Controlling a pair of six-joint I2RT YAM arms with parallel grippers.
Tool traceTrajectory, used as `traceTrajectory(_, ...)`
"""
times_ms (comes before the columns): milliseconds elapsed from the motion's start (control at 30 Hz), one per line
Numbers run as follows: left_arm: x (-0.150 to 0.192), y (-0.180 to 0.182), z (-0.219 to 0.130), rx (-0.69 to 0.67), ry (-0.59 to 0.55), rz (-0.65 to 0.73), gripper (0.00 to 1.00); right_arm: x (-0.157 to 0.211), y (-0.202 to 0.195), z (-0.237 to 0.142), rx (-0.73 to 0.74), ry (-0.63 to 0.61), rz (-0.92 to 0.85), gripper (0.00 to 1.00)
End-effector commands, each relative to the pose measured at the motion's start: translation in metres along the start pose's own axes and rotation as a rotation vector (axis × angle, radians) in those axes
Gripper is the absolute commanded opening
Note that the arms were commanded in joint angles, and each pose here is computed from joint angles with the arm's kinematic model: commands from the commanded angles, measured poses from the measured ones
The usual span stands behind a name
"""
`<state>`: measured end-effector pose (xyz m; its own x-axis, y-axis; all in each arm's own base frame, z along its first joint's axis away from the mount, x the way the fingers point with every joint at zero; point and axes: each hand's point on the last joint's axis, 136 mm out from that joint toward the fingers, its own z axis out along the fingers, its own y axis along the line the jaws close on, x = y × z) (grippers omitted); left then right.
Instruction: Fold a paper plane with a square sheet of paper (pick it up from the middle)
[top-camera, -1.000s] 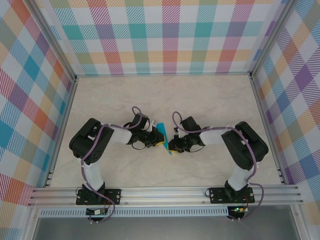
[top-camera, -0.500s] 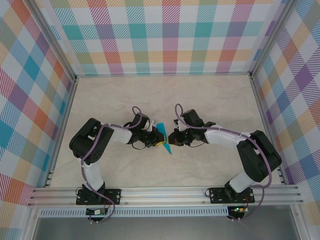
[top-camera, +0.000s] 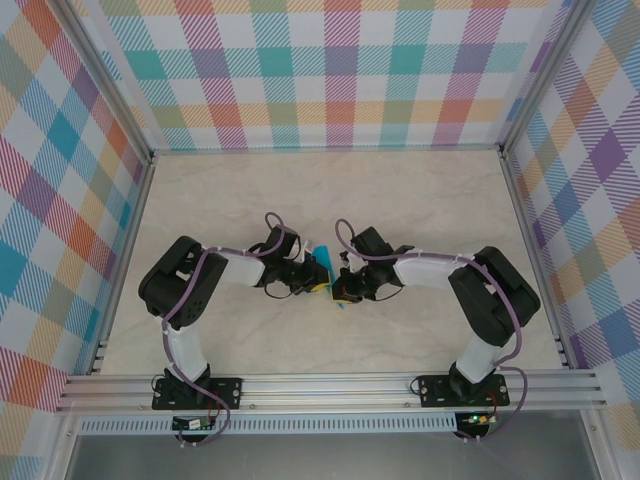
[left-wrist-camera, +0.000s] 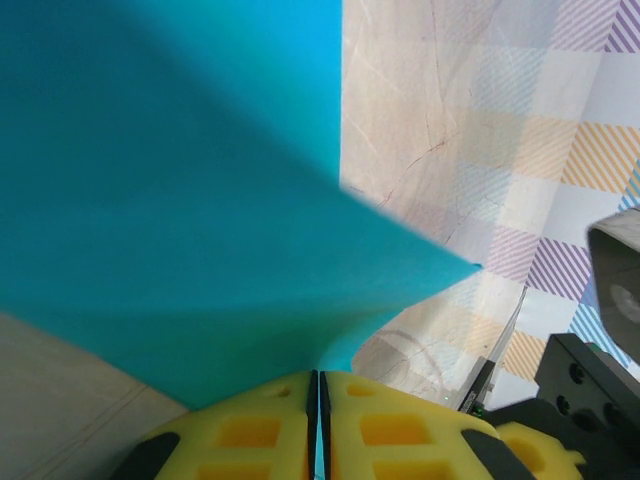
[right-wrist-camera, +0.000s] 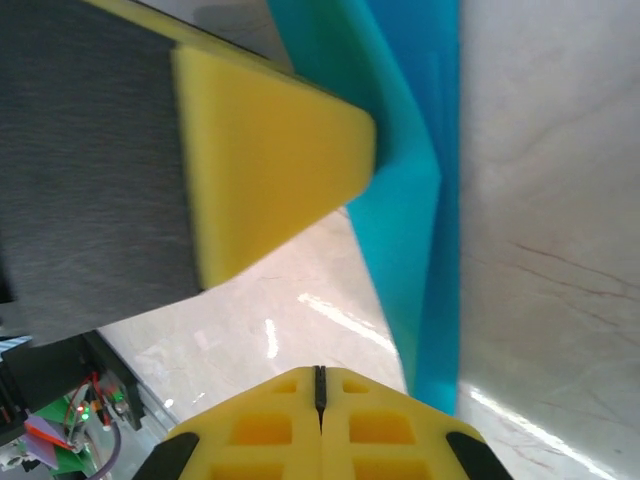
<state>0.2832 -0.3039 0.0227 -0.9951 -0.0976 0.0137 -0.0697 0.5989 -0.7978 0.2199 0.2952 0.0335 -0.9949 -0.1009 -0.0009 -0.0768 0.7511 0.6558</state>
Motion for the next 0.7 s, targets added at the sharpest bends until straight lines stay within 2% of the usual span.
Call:
traceTrajectory(0, 0.005, 0.033, 0.008, -0.126, -0.001, -0.044, 0.12, 0.005, -0.010, 0.005, 0.047, 0.021, -0.009, 0.00)
traceTrajectory(433, 0.006, 0.036, 0.007, -0.134, -0.002, -0.048, 0.12, 0.007, -0.025, 0.013, 0.087, 0.037, 0.011, 0.00)
traceTrajectory(667, 0.007, 0.040, 0.007, -0.150, 0.000, -0.057, 0.12, 0.019, -0.044, 0.024, 0.116, 0.084, 0.046, 0.00)
